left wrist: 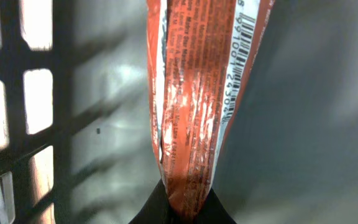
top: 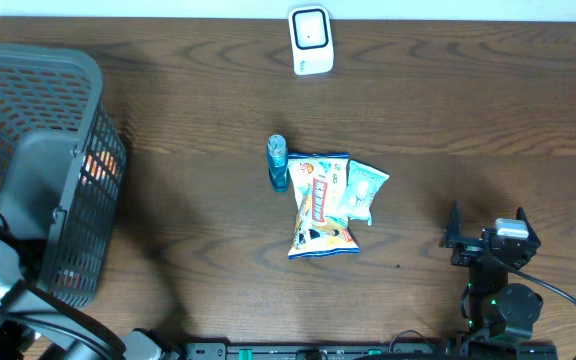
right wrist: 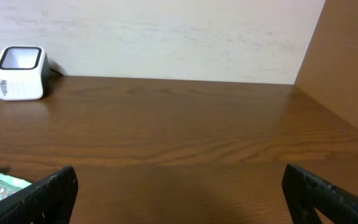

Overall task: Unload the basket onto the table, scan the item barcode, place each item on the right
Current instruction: 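Grasp the red packet with the left gripper and lift it out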

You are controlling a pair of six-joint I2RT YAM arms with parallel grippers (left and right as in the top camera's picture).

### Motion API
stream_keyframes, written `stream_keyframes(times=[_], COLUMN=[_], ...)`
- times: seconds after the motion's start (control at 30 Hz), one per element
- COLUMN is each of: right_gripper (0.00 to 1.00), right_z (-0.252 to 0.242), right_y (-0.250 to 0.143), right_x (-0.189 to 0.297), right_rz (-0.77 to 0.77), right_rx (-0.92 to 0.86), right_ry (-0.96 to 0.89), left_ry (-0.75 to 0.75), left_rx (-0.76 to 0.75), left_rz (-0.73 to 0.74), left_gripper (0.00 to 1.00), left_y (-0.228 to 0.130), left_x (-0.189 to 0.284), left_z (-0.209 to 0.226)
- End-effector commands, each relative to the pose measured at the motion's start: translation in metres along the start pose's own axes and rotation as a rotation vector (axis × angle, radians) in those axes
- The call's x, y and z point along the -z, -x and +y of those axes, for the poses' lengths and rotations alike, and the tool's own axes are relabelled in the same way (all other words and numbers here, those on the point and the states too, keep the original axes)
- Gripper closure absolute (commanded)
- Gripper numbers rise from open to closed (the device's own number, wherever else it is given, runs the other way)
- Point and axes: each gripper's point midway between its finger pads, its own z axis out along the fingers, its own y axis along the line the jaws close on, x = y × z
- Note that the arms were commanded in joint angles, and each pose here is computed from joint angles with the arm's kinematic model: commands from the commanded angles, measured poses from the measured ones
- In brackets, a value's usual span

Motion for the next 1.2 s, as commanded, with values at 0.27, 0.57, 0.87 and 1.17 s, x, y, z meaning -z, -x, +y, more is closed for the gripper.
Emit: stream_keyframes(times=[0.27, 0.57, 0.87, 1.17], right_gripper=[0.01, 0.01, 0.01, 0.01], right_z=[0.0, 0.0, 0.0, 0.0], right_y=[0.0, 0.0, 0.0, 0.0], right_x=[0.0, 0.0, 0.0, 0.0], right_rz=[-0.001, -0.001, -0.001, -0.001], right_rx=[-0.012, -0.012, -0.012, -0.012], right_ry=[0.001, 0.001, 0.001, 0.001], left_ry=[-0.783, -1.236, -1.237, -1.048], left_rx=[-0.222, -0.694, -1.046, -1.289], left_rz=[-0.161, -0.104, -0.05, 0.0], left_gripper=[0.93, 0.93, 0.93, 0.93], left_y=[0.026, -0.125, -0.249, -0.345], left_x=[0.222, 0.365, 0.371, 0.315], left_z=[-0.12, -0.145, -0.14, -0.154])
